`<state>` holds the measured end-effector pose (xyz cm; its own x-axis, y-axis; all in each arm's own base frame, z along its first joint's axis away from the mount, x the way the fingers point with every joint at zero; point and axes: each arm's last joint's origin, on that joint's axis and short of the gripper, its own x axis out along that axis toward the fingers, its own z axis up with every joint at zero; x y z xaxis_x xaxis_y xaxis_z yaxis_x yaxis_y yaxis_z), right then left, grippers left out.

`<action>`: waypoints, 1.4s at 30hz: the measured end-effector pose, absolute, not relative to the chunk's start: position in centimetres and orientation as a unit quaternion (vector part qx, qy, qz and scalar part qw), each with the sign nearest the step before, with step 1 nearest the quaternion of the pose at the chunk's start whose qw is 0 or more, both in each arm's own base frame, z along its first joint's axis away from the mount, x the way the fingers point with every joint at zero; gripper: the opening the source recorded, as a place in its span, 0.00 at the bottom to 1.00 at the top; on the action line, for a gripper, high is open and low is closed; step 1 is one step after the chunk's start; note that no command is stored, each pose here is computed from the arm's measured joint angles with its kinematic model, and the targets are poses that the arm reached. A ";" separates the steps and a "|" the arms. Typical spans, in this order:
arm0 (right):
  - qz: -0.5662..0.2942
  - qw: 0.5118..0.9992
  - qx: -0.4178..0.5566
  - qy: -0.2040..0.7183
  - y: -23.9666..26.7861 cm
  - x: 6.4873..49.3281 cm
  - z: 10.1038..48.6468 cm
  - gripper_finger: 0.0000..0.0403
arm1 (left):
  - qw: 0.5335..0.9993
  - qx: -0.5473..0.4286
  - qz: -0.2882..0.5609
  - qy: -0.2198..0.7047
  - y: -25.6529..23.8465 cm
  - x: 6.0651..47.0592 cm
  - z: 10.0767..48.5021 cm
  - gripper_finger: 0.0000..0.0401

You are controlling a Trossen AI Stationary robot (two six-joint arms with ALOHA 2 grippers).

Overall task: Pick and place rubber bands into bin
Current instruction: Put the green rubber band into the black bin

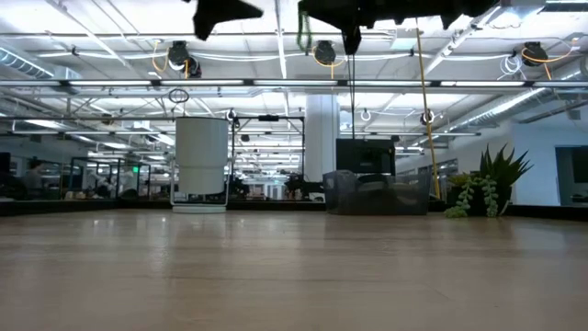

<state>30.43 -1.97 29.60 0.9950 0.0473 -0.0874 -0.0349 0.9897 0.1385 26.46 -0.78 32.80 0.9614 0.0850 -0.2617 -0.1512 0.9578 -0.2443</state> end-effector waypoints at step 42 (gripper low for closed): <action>-0.353 0.830 0.168 0.396 -17.1 24.7 19.4 0.00 | 0.932 -0.174 0.151 0.280 -0.4 23.4 30.2 0.52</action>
<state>24.65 -17.09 19.43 0.4360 -0.4538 -0.7772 0.7203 0.6936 -0.0009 23.42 -0.38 30.22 0.7977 0.1834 -0.5744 -0.3782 0.8941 -0.2398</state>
